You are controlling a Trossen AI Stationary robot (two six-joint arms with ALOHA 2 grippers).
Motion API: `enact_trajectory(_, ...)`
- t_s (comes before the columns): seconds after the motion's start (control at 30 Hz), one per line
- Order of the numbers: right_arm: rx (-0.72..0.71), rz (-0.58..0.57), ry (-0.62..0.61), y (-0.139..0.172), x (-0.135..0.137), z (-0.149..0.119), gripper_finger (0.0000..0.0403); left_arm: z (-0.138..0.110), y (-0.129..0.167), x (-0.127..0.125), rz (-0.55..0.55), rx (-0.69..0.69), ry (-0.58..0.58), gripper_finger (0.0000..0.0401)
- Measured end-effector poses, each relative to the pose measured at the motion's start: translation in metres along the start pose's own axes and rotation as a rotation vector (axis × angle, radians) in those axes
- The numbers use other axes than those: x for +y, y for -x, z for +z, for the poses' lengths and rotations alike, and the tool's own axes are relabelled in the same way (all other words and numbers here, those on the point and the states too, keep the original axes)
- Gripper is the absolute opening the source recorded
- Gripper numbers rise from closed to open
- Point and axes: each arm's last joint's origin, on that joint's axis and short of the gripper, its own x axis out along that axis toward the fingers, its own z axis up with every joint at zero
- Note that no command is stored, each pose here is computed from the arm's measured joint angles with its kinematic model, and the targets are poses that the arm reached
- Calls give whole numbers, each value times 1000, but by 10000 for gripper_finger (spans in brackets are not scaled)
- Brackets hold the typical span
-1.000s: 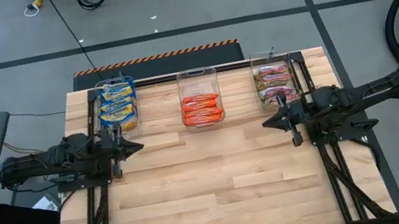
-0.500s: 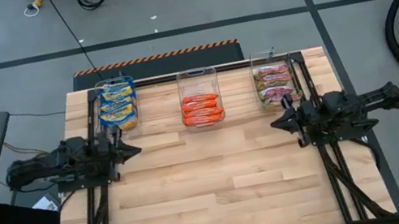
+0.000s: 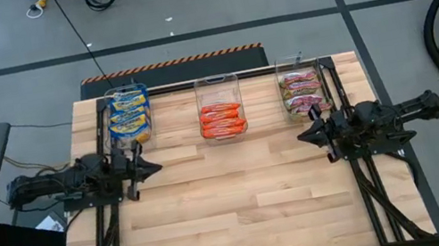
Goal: Sort Maruchan noodles
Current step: Return to Home Position
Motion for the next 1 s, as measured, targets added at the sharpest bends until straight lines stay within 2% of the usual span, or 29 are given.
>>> enact_trajectory(1.0, 3, -7, 2, 0, 0, 0, 25, -3, 0, 0, 2, 28, 6, 18)
